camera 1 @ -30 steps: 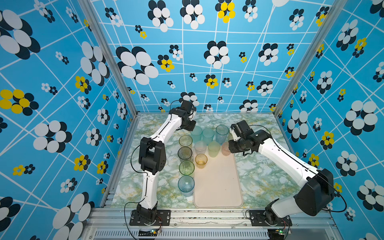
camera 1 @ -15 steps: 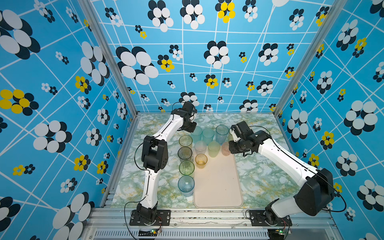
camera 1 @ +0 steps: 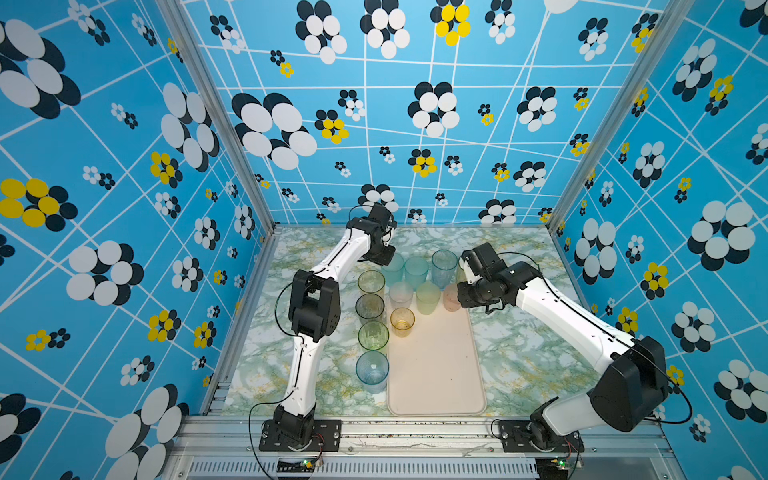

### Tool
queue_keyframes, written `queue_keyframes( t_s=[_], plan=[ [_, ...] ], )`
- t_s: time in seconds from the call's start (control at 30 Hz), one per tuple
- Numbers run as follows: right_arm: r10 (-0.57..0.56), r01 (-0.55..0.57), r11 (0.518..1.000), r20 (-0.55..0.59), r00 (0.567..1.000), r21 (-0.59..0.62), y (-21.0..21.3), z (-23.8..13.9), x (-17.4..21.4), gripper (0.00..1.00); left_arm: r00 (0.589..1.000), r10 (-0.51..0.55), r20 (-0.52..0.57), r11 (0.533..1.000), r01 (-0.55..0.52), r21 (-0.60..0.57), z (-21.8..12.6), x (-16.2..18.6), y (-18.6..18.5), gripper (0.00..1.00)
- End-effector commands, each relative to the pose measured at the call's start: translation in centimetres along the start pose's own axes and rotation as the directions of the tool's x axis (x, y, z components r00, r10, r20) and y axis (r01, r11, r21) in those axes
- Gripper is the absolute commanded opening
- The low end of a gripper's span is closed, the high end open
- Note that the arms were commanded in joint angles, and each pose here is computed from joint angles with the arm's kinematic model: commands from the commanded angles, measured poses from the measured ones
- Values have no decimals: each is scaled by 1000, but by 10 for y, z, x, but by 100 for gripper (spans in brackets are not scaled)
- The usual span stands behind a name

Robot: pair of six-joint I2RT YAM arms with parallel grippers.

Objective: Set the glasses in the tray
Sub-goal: 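Close the left gripper on the frosted teal cup farther from the robot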

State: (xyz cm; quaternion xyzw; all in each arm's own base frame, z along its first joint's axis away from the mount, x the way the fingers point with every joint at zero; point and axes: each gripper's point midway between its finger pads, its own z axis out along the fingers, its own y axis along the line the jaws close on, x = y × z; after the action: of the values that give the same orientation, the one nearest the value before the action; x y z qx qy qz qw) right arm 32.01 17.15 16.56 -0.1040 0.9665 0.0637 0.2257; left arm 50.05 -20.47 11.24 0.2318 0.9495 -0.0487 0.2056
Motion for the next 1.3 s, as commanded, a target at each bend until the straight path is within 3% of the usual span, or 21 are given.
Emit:
queue_keyframes(
  t_s=[0.0,0.13,0.67,1.0,1.27],
  plan=[
    [10,-10,1000,7,1000,-19,1,-2,1,36,1000,23,-8,1000,-23,-20,-1,-2,0,14],
    [12,-12,1000,4,1000,-23,2,-1,2,36,1000,21,0,999,-21,-27,-1,-5,1,6],
    [19,-19,1000,-10,1000,-8,-3,3,9,36,989,16,146,997,-5,-76,-47,-37,12,4],
    [34,-34,999,6,999,19,-11,-3,15,36,961,31,276,994,-1,-107,-121,-53,18,4],
    [95,-98,995,93,991,23,-25,-19,11,36,923,89,374,991,-43,-128,-199,-46,-8,4]
  ],
)
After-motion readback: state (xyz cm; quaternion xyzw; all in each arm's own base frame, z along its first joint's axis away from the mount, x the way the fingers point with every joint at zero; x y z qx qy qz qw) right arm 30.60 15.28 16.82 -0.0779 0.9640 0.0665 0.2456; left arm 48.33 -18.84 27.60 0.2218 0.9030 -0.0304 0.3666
